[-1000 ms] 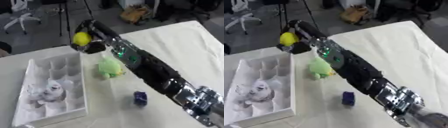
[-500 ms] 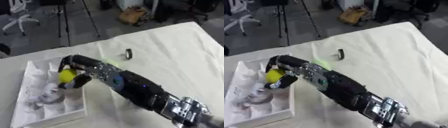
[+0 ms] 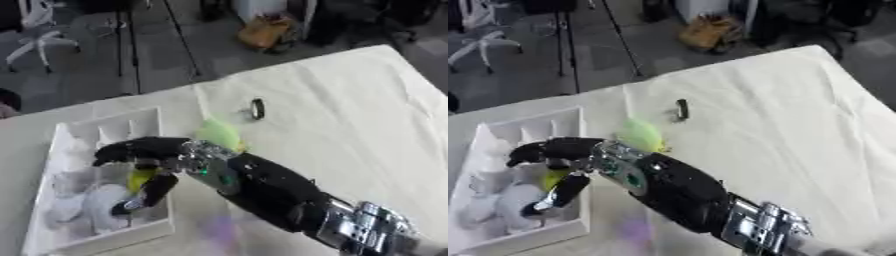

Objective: Pick up objects on the table and place them in the box.

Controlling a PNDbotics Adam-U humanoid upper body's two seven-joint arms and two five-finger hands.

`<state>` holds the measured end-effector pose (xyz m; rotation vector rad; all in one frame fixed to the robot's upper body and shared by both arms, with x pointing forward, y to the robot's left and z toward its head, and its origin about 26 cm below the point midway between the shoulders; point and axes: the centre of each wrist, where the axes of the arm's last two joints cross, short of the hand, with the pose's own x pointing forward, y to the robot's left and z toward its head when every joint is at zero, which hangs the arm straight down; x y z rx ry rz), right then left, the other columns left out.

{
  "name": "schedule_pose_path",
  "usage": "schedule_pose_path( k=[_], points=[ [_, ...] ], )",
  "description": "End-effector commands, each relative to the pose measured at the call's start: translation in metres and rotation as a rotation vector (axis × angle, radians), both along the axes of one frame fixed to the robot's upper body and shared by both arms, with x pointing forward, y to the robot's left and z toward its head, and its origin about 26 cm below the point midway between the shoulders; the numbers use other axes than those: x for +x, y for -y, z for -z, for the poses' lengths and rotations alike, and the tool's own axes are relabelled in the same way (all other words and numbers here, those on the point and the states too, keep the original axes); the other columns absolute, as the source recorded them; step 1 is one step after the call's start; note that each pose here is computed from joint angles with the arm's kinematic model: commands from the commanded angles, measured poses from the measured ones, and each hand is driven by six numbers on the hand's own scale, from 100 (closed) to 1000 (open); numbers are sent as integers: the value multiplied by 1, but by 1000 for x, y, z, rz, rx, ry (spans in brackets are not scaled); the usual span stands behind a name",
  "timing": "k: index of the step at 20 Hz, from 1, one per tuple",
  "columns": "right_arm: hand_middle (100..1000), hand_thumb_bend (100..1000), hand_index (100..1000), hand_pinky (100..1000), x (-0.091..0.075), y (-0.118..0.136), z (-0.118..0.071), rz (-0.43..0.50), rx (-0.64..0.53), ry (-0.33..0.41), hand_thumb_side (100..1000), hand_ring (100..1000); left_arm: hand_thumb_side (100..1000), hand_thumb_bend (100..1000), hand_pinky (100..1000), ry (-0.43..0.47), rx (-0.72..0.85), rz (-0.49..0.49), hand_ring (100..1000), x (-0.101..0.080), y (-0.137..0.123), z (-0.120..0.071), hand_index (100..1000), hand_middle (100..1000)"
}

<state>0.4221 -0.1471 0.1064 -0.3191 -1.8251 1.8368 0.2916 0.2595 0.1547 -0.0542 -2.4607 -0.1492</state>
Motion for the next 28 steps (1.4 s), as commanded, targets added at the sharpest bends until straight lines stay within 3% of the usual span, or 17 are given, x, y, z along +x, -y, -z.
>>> schedule_pose_path(
  k=[1, 5, 11, 13, 14, 18, 21, 22, 25, 28],
  points=[
    [982, 588, 995, 973, 7, 6, -12, -22, -25, 17, 623, 877, 911, 447, 968, 26, 7, 10, 810, -1, 0, -7, 740, 825],
    [978, 563, 998, 977, 10, 13, -22, -18, -6, 20, 668, 872, 912, 447, 968, 26, 10, 10, 810, -1, 0, -7, 740, 826],
    [969, 518, 995, 975, 9, 19, -49, 4, 95, 94, 688, 860, 912, 446, 968, 26, 13, 10, 810, -1, 0, -7, 740, 826],
    [955, 397, 991, 955, 7, 21, -60, 18, 151, 123, 740, 836, 911, 446, 967, 28, 14, 11, 810, -1, 0, -7, 740, 826],
    [950, 278, 995, 941, 5, 19, -67, 22, 189, 138, 776, 819, 910, 447, 966, 31, 13, 11, 810, -2, 0, -8, 740, 825],
    [956, 217, 1000, 941, -1, 27, -99, 76, 370, 207, 773, 818, 909, 448, 964, 47, 13, 4, 810, -1, -1, -9, 741, 825],
    [959, 202, 985, 932, -4, 51, -118, 152, 468, 251, 768, 815, 909, 448, 964, 57, 17, -8, 810, -1, -3, -10, 741, 825],
    [957, 189, 986, 890, -5, 60, -122, 184, 499, 263, 730, 793, 912, 445, 966, 58, 18, -11, 810, -1, -4, -11, 741, 826],
    [956, 198, 987, 878, -13, 81, -136, 251, 584, 302, 716, 789, 912, 444, 967, 57, 20, -29, 810, -1, -7, -11, 740, 826],
    [939, 210, 993, 826, -44, 87, -144, 182, 698, 267, 697, 750, 923, 434, 974, 41, 32, -68, 812, -3, -14, -8, 743, 828]
  ],
)
